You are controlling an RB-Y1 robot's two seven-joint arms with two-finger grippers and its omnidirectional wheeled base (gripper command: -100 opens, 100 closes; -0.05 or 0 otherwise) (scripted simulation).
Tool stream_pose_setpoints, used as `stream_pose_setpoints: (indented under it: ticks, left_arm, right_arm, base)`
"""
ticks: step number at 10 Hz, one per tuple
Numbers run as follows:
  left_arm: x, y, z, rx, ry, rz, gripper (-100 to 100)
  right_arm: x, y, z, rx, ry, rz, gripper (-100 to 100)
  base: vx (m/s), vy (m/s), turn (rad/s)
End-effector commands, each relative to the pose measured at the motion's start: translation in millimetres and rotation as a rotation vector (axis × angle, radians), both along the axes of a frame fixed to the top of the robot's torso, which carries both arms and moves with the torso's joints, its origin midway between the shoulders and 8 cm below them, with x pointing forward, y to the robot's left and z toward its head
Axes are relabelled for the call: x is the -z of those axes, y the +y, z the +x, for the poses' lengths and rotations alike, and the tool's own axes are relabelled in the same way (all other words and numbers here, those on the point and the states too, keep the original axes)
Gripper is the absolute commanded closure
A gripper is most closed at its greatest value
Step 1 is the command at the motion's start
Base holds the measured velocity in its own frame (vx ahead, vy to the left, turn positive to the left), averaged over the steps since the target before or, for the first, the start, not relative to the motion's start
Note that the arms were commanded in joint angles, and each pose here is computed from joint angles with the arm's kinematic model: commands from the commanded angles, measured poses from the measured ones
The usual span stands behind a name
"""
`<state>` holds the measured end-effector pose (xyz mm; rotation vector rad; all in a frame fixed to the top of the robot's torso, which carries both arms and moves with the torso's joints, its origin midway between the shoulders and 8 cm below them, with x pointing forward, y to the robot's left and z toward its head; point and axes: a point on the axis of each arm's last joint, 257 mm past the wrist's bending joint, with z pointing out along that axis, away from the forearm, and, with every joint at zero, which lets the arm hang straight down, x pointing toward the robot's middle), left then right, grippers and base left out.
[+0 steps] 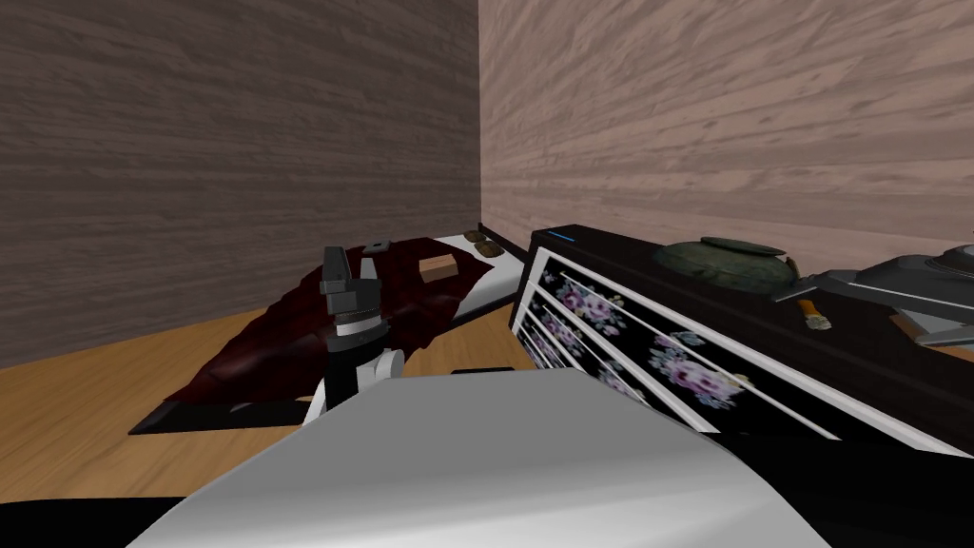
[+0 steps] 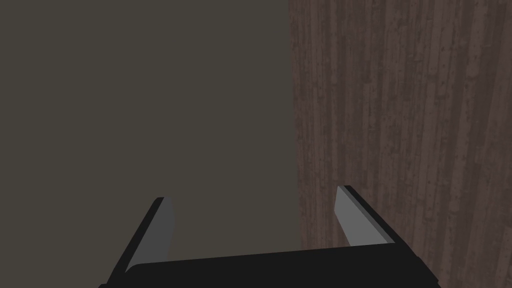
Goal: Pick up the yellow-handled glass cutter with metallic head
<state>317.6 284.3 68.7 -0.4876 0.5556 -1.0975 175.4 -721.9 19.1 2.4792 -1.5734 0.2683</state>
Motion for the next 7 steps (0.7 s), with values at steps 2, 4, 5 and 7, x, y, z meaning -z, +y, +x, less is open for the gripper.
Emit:
stream_pose_setpoints:
  ticks: [2,4,5,7]
  left_arm:
    - [0,0.0,0,0.000,0.000,0.000,0]
    - [0,0.1,0,0.000,0.000,0.000,0]
    - [0,0.0,0,0.000,0.000,0.000,0]
    - [0,0.0,0,0.000,0.000,0.000,0]
  right_arm:
    - [0,1,-1,0.000,0.005,0.002,0]
    - [7,-5,-1,-0.047,0.003,0.002,-100]
    - [9,-7,-1,-0.063,0.003,0.002,-100]
    - [13,-11,-2,-0.094,0.002,0.002,-100]
  base:
    - [0.019,0.003,0.000]
    - [0.121,0.039,-0.230]
    - [0.163,0.049,-0.127]
    - [0.116,0.040,-0.158]
